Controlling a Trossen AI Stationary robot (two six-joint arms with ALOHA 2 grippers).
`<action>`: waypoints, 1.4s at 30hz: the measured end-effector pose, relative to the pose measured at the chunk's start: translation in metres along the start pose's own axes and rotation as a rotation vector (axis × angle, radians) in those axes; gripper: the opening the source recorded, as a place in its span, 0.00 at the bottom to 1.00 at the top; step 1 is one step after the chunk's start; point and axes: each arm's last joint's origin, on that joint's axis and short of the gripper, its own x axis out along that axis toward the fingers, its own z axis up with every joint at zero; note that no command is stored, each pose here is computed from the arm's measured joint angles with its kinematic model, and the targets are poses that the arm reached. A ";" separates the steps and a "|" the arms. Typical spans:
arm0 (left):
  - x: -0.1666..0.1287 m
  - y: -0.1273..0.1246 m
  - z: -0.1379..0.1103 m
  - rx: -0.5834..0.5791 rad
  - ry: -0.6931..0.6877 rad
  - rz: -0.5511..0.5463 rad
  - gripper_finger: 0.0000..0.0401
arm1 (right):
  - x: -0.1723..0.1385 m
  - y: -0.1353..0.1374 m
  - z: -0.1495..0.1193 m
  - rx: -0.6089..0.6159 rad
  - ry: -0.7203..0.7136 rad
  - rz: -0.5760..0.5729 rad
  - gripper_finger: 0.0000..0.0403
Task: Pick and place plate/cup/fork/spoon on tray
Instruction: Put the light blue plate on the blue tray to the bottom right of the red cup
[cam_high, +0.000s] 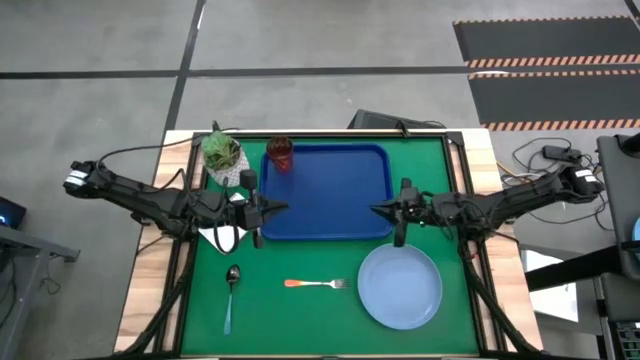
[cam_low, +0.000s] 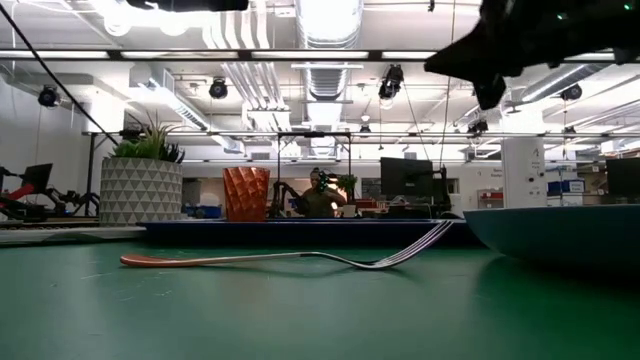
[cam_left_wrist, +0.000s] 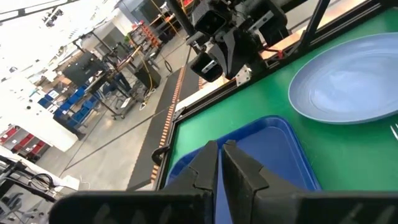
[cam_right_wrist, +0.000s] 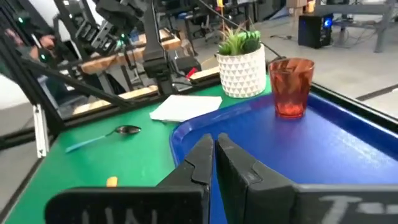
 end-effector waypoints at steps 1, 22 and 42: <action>0.000 0.000 0.000 0.000 0.000 0.000 0.01 | 0.004 0.002 0.001 0.010 0.009 -0.002 0.02; 0.000 0.000 -0.001 -0.003 0.006 -0.003 0.01 | 0.032 0.016 0.026 0.040 0.719 -0.268 0.34; 0.001 -0.003 -0.003 -0.034 0.017 -0.010 0.01 | -0.005 0.040 -0.047 0.050 1.167 -0.169 0.44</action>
